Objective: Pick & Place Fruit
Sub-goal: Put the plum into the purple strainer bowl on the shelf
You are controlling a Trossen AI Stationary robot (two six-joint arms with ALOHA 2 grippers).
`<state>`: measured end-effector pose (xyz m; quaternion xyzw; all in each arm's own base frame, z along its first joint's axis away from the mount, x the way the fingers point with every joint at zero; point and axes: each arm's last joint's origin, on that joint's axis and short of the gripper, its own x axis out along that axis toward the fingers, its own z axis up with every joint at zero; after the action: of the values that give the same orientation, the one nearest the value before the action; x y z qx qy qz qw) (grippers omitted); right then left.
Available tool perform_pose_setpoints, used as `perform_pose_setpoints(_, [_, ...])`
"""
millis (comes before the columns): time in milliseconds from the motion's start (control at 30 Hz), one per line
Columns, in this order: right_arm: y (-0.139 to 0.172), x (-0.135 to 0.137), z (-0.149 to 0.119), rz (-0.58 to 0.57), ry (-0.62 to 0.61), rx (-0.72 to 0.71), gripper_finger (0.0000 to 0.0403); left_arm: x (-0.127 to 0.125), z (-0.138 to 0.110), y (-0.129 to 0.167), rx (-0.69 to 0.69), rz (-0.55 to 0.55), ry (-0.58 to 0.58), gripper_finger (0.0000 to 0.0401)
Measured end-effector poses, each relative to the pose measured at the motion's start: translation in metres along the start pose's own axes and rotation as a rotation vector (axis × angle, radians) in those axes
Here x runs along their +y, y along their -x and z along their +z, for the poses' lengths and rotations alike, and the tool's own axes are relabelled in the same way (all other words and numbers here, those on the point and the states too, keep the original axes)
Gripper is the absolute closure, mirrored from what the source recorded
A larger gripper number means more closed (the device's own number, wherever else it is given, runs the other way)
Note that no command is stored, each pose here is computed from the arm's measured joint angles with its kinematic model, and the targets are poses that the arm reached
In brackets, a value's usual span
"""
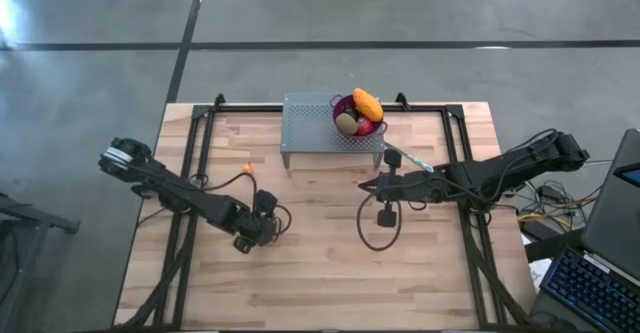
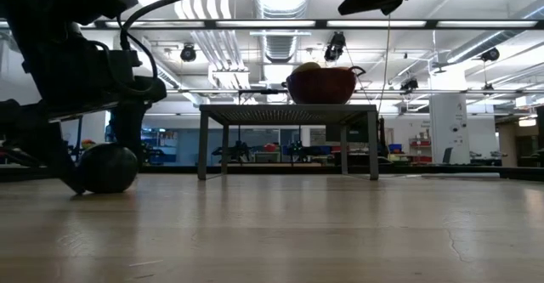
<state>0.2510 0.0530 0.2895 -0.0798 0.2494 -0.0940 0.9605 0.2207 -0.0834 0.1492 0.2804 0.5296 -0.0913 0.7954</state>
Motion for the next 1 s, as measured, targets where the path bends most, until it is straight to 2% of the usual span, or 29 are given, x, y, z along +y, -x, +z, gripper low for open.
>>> perform_pose_setpoints(300, [0.002, -0.002, 0.006, -0.004, -0.008, -0.017, 0.0394, 0.0, 0.0, 0.0, -0.001, 0.007, 0.026, 0.0105])
perform_pose_setpoints(433, [0.002, -0.002, 0.007, -0.004, -0.009, -0.021, 0.0394, 0.0, 0.0, 0.0, -0.003, 0.009, 0.081, 0.0105])
perform_pose_setpoints(733, [0.002, -0.002, 0.006, -0.004, 0.014, -0.015, 0.0394, 0.003, 0.008, 0.005, -0.033, 0.003, 0.289, 0.0105])
perform_pose_setpoints(1000, [0.002, -0.001, 0.005, -0.004, 0.036, 0.002, 0.0394, 0.013, 0.03, 0.02, -0.107, 0.005, 0.483, 0.0105])
